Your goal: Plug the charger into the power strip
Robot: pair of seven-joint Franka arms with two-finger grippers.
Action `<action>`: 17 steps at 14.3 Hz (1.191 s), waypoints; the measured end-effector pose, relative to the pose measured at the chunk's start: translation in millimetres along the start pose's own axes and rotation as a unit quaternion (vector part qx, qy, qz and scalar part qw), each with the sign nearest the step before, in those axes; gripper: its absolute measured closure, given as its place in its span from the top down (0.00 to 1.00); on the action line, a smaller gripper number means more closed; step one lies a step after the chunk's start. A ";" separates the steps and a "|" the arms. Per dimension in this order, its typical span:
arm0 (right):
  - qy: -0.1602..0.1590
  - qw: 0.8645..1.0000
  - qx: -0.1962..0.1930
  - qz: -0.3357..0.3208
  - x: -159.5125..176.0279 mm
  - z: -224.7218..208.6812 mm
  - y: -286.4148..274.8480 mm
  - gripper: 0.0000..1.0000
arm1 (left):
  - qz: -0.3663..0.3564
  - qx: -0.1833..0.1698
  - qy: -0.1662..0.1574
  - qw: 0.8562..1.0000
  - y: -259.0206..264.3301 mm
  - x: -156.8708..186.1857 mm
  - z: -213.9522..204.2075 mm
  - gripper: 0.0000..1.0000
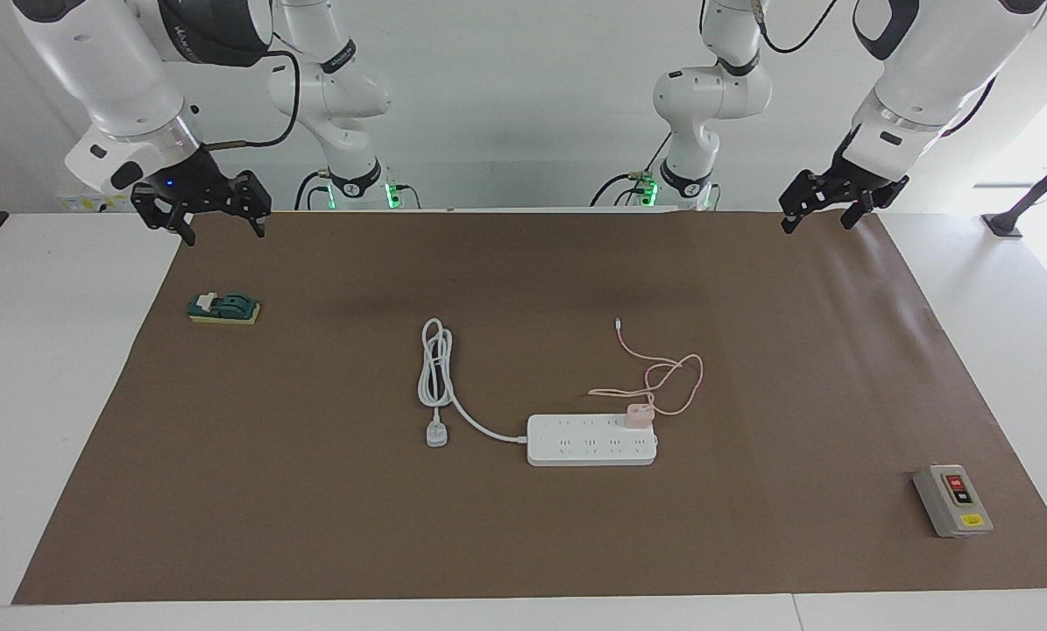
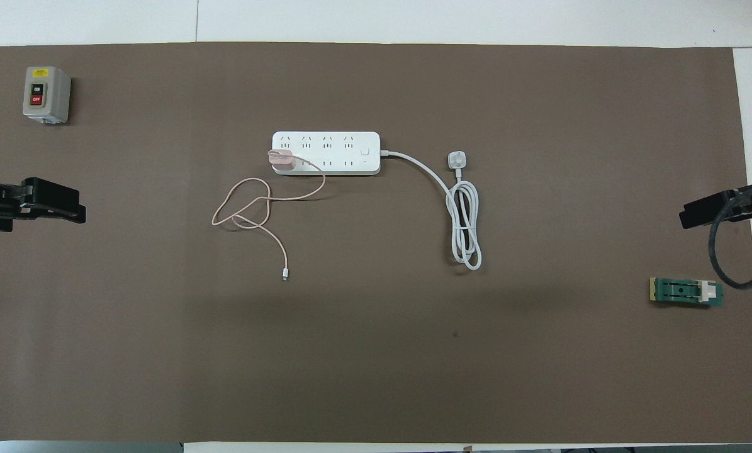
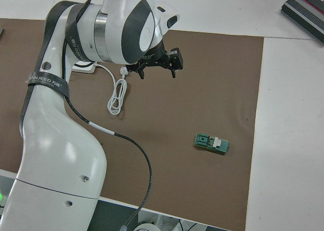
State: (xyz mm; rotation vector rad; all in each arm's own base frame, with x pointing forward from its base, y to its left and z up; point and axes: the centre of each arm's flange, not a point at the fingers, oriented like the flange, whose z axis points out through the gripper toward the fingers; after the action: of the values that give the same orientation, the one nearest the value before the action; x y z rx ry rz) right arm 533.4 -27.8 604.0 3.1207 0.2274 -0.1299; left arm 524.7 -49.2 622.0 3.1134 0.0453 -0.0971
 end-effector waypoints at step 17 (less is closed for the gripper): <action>0.000 1.000 0.000 0.000 0.0 0.0 0.0 1.00 | 0.000 0.011 0.001 1.000 -2.5 0.3 -0.1 1.00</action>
State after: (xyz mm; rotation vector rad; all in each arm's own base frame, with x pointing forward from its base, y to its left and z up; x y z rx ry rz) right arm 533.4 -27.8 604.0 3.1207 0.2274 -0.1299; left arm 525.0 -46.6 622.0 3.1360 0.0434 -0.0941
